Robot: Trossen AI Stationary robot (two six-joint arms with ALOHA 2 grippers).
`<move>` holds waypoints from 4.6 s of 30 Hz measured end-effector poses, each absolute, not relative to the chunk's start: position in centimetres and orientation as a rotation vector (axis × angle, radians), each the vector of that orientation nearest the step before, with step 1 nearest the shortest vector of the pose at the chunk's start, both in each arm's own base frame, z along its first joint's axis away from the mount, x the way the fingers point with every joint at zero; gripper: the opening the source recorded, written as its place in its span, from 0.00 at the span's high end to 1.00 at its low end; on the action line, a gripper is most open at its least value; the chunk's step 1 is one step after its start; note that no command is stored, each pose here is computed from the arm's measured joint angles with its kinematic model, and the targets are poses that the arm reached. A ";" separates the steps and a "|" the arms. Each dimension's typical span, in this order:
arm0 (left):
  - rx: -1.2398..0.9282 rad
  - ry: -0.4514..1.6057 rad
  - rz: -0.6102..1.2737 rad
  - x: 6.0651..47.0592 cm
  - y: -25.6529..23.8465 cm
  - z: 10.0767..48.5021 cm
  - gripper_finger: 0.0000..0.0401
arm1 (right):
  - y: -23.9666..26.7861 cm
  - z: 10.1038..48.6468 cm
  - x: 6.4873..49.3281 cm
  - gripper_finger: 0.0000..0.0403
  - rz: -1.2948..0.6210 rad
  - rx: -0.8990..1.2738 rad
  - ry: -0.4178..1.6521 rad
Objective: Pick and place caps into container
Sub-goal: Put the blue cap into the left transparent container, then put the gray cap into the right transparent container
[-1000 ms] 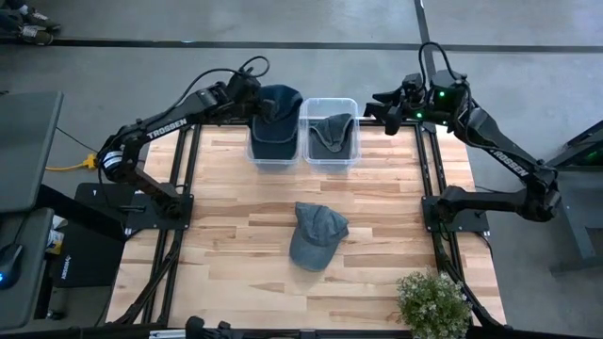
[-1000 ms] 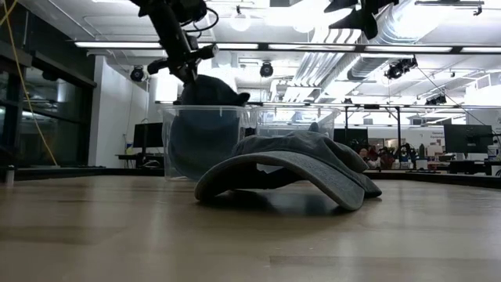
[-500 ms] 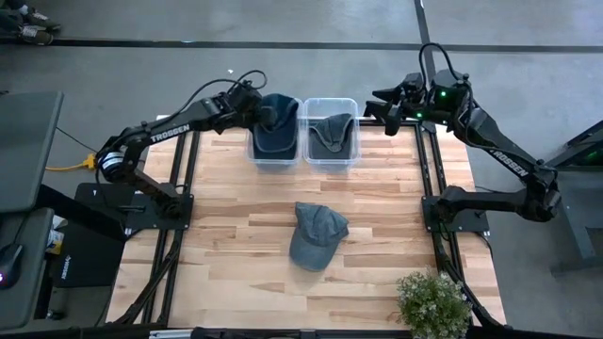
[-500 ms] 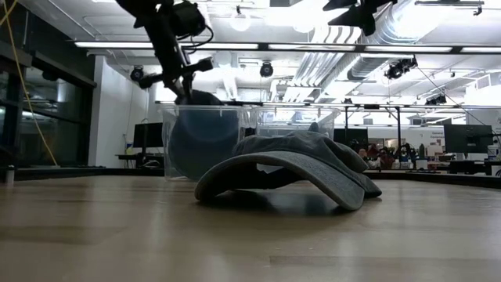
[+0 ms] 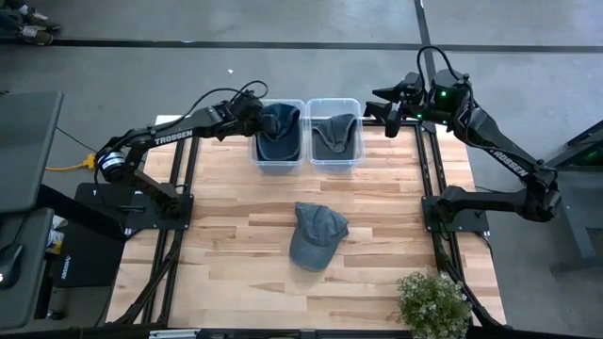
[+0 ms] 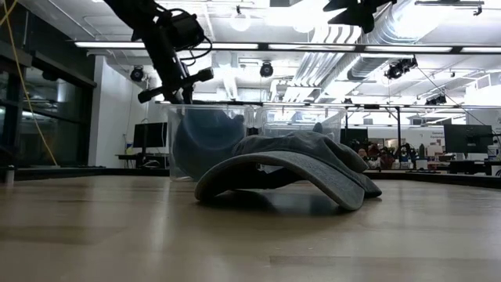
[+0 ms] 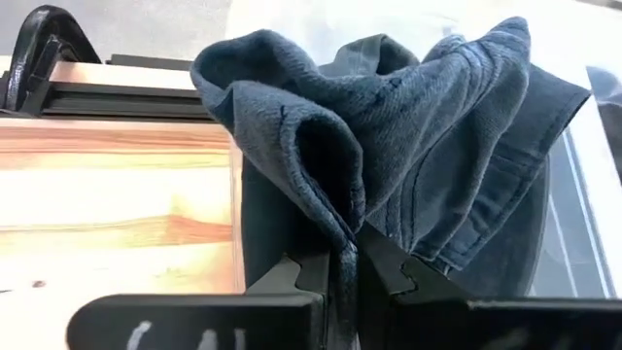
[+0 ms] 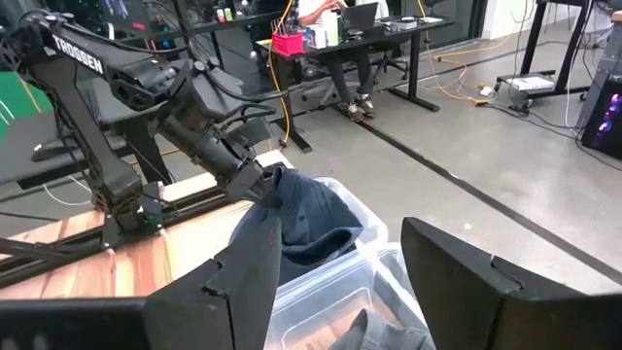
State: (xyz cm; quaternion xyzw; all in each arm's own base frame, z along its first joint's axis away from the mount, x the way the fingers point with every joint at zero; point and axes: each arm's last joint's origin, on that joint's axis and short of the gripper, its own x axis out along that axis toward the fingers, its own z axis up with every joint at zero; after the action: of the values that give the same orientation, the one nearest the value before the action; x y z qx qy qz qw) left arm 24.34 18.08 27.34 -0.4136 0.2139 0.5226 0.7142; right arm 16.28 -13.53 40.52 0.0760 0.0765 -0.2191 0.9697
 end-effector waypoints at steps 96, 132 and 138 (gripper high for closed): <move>-0.906 0.635 0.292 25.4 -4.9 24.1 1.00 | -5.1 37.6 17.8 0.48 -0.102 0.181 0.539; -0.799 0.640 0.041 28.4 -7.0 16.7 1.00 | 2.1 17.2 19.5 0.46 -0.205 0.769 0.621; -0.816 0.644 0.032 28.9 -7.2 16.0 1.00 | 2.2 15.4 21.0 0.36 -0.201 0.818 0.666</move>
State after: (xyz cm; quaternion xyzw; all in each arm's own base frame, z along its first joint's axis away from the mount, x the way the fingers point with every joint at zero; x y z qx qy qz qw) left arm 28.86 -7.17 16.01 -0.3899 0.3077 0.0153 0.8678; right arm 21.00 2.18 15.44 0.3894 0.3170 -0.0959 0.8594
